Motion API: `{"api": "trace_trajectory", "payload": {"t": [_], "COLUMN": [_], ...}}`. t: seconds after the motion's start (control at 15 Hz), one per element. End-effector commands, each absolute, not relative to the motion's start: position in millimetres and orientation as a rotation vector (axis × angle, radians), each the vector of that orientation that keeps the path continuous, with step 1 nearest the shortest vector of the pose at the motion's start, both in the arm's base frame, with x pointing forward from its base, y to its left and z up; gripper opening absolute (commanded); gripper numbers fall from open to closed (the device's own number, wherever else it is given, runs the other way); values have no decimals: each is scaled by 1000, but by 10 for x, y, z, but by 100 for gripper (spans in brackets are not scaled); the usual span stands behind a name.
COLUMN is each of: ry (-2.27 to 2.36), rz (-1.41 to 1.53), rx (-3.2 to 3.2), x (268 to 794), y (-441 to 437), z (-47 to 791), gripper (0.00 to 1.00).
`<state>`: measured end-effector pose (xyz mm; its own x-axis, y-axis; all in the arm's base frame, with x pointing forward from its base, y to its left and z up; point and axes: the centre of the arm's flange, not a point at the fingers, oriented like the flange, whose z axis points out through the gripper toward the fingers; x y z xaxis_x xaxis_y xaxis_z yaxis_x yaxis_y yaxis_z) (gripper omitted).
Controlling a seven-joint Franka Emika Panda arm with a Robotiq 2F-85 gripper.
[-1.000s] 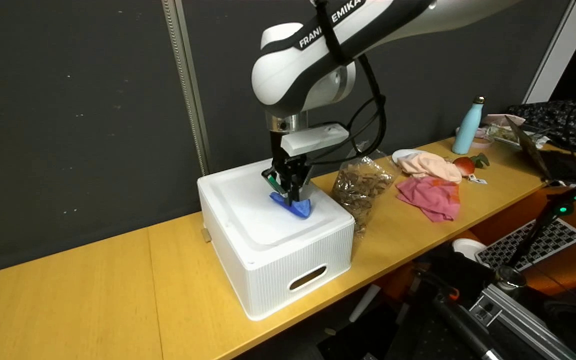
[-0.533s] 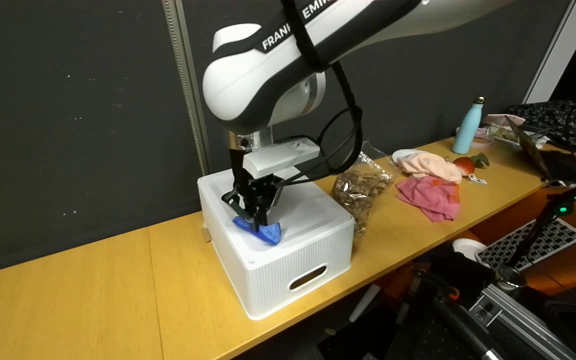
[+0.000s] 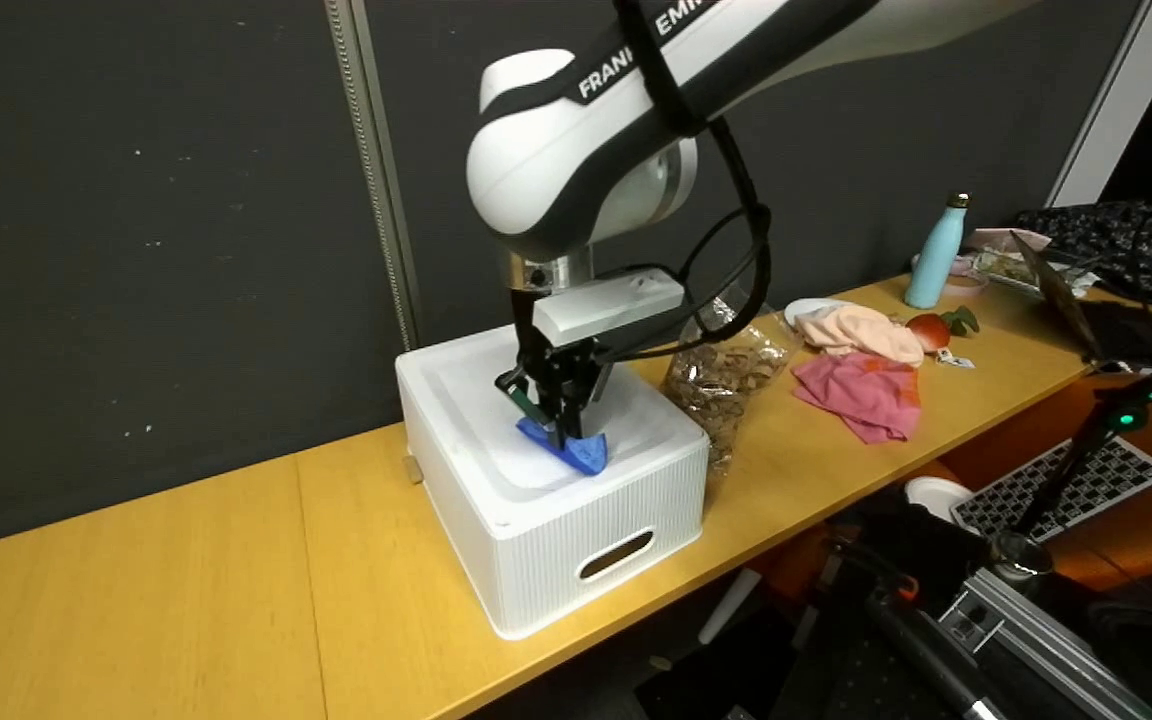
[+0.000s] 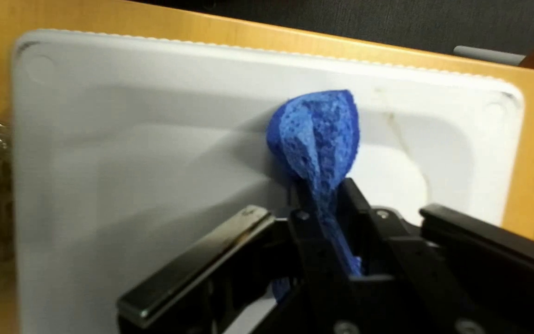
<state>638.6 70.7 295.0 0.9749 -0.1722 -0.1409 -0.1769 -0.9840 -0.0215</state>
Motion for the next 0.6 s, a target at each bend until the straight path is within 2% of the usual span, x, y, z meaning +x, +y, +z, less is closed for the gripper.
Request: {"api": "trace_trajectory", "payload": {"t": [0.0, 0.53], "ry": [472, 649], "rz": [241, 104], "rx": [-3076, -3056], "x": [6203, 6707], "y": [62, -796], "z": [2585, 2563], "gripper": [5, 5]}}
